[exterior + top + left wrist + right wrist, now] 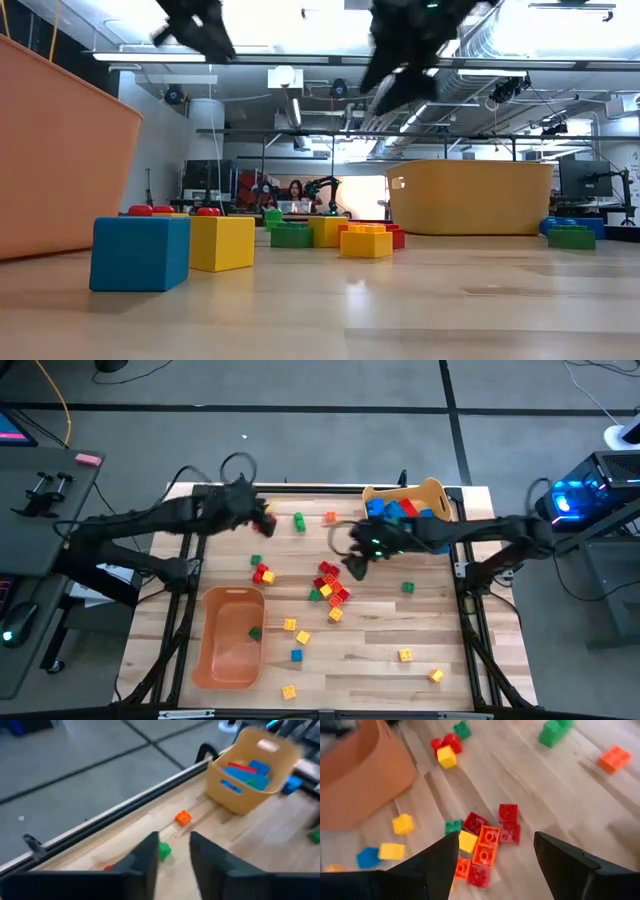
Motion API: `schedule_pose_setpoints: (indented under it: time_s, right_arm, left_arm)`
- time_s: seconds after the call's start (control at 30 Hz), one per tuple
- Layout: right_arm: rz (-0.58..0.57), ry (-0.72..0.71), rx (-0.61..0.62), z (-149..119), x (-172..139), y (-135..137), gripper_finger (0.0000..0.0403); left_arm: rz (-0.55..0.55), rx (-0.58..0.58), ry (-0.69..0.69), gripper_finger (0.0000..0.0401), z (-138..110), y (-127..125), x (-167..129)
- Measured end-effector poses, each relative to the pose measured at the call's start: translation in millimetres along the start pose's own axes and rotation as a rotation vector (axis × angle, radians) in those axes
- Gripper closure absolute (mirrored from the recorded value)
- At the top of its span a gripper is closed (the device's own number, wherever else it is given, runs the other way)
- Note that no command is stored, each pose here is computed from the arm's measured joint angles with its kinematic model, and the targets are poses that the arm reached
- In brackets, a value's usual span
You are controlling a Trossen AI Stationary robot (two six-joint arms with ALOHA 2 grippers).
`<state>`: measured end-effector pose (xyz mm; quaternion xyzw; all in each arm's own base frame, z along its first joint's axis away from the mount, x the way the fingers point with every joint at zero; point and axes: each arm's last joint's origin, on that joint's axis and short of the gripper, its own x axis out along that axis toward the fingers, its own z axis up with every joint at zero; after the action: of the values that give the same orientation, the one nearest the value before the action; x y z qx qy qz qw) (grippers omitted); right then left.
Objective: Sort blocks by size
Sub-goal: Put the red game piece into the orange bin
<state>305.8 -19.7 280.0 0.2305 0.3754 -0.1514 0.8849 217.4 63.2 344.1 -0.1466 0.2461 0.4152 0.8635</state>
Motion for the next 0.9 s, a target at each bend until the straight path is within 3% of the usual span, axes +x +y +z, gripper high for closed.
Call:
schedule_pose_setpoints:
  time_s: [0.2,0.37,0.53,0.73,0.9]
  right_arm:
    - [0.002,-0.106,0.176,-45.1,-37.5,-2.2,0.0147]
    - [-0.002,-0.136,0.265,-67.1,-48.2,-2.7,0.0147]
    - [0.012,-0.135,0.289,-72.2,-47.7,1.0,0.0147]
    - [0.025,-0.154,0.287,-72.1,-48.4,4.5,0.0147]
    - [0.025,-0.154,0.295,-72.0,-48.4,4.3,0.0147]
  left_arm:
    - [0.106,-0.070,0.209,0.0181,-2.7,21.7,80.9]
    - [0.178,-0.156,0.354,0.0114,-17.1,35.0,126.0]
    - [0.244,-0.300,0.485,0.0101,-34.7,47.8,160.5]
    - [0.297,-0.337,0.624,0.0102,-58.0,53.0,188.1]
    - [0.318,-0.352,0.640,0.0102,-67.1,52.4,202.2]
